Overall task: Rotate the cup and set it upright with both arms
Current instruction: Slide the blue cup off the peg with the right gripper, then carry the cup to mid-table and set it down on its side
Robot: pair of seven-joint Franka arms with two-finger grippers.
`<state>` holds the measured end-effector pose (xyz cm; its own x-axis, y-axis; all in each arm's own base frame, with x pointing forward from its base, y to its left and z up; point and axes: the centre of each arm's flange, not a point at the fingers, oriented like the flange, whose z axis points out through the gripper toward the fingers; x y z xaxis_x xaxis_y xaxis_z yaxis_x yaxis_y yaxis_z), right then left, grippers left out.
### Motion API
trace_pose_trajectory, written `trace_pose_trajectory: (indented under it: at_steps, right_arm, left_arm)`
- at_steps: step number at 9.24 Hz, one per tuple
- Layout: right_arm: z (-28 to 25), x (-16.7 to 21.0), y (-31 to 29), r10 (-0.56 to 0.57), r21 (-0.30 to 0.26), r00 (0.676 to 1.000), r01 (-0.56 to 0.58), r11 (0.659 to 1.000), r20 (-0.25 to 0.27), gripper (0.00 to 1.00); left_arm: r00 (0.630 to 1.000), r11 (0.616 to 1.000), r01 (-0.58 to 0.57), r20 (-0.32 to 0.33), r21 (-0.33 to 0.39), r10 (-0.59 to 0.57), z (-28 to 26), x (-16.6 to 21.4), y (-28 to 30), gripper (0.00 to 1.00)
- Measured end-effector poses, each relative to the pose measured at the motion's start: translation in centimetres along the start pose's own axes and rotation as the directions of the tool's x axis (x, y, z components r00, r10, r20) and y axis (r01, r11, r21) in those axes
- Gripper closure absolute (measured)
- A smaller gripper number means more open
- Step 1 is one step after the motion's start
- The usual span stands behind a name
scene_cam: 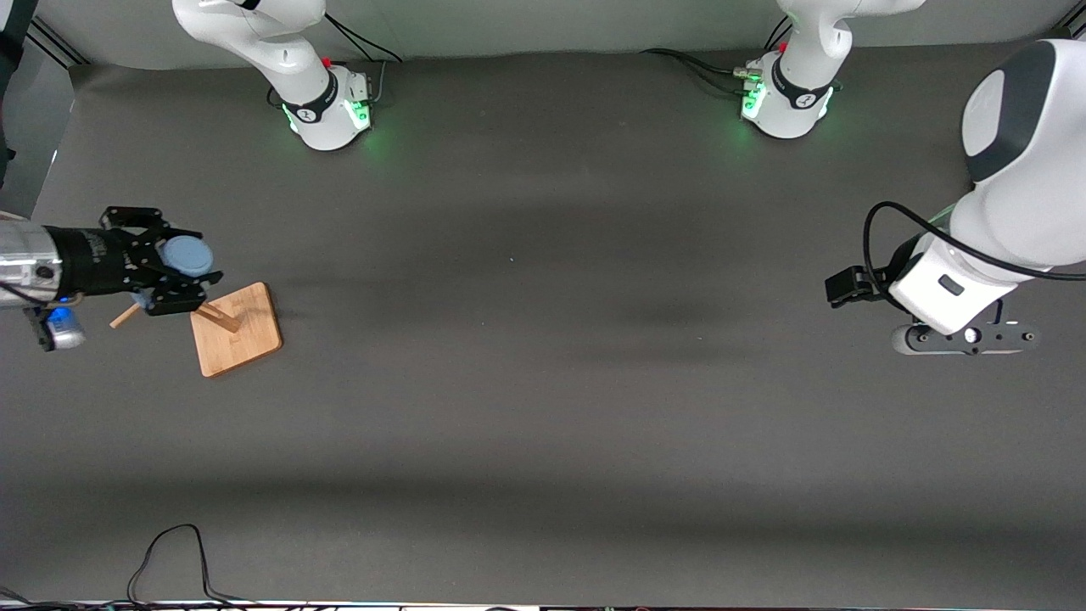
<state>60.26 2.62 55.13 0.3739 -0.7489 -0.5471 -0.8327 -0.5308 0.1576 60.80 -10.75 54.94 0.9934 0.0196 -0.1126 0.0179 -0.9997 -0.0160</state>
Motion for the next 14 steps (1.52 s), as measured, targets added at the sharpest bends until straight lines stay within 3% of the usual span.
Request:
trace_pose_trajectory:
  at_steps: [2, 4, 5, 6, 8, 10, 14]
  right_arm:
    - [-0.6, -2.4, -0.6, -0.056, 0.020, 0.998, 0.055, 0.998, 0.019, 0.33]
    - [1.0, -9.9, -3.9, -0.212, 0.004, 0.977, 0.212, 0.977, -0.034, 0.34]
    - [2.3, -13.8, -5.9, -0.303, 0.018, 0.950, 0.305, 0.952, -0.082, 0.34]
    - [3.3, -16.3, -7.6, -0.386, 0.041, 0.913, 0.394, 0.918, -0.130, 0.34]
    - [5.1, -18.2, -10.7, -0.543, 0.078, 0.810, 0.570, 0.818, -0.223, 0.34]
    - [10.1, -18.9, -15.1, -0.599, 0.083, 0.738, 0.649, 0.756, -0.311, 0.34]
    - [27.2, -22.1, -23.4, -0.668, -0.074, 0.551, 0.741, 0.667, -0.500, 0.34]
  left_arm:
    - [0.999, 1.000, 0.002, 0.032, 0.007, -0.002, 0.3, -0.3, -0.2, 0.00]
    - [0.999, 1.000, -0.001, 0.037, 0.007, 0.001, 0.3, -0.4, -0.1, 0.00]
    - [0.999, 1.000, -0.001, 0.038, 0.008, 0.001, 0.3, -0.4, 0.0, 0.00]
    - [0.999, 1.000, -0.001, 0.048, 0.010, 0.001, 0.4, -0.6, -0.1, 0.00]
    - [0.998, 1.000, -0.002, 0.060, 0.012, 0.002, 0.4, -0.7, -0.1, 0.00]
    - [0.998, 1.000, -0.005, 0.060, 0.011, 0.004, 0.4, -0.8, 0.1, 0.00]
    - [0.998, 1.000, -0.014, 0.066, 0.009, 0.014, 0.4, -1.0, 0.8, 0.00]
